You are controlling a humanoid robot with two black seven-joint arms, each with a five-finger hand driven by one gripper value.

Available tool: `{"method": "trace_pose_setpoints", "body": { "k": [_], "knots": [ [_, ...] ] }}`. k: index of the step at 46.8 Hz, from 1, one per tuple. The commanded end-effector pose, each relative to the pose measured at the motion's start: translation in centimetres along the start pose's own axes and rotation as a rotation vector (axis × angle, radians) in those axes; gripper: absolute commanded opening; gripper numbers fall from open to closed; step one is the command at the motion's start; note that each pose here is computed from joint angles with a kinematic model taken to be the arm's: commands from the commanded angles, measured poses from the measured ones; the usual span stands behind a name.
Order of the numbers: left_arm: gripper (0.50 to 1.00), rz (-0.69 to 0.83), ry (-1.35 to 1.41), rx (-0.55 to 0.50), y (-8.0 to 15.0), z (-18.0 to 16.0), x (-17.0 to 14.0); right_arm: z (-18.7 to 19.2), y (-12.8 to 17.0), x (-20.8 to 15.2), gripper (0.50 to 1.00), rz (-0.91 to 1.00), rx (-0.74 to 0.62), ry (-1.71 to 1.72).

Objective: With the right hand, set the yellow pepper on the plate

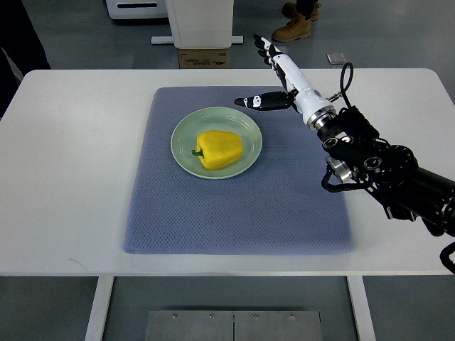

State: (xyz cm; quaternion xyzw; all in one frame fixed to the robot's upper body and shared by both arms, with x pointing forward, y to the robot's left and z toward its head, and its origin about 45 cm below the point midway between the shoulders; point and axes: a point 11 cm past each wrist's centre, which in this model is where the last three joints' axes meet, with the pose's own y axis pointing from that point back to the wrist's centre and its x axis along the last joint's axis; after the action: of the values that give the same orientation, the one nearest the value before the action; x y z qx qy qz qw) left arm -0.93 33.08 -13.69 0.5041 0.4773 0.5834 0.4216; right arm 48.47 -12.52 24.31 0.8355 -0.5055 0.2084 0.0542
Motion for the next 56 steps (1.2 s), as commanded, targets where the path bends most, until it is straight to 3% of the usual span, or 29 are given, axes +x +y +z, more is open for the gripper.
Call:
{"method": "trace_pose_setpoints", "body": {
  "k": [1,8,18,56],
  "knots": [
    [1.0,0.0,0.001,0.0,0.0,0.0,0.0,0.2,0.1,0.3,1.0,0.002,-0.006,-0.002],
    [1.0,0.0,0.001,0.0,0.0,0.0,0.0,0.9,0.5,1.5,1.0,0.037,-0.032,-0.052],
    [1.0,0.0,0.001,0.0,0.0,0.0,0.0,3.0,0.9,3.9,1.0,0.163,-0.171,-0.201],
    [1.0,0.0,0.001,0.0,0.0,0.0,0.0,6.5,3.2,6.1,1.0,0.315,-0.253,-0.625]
  ]
}}
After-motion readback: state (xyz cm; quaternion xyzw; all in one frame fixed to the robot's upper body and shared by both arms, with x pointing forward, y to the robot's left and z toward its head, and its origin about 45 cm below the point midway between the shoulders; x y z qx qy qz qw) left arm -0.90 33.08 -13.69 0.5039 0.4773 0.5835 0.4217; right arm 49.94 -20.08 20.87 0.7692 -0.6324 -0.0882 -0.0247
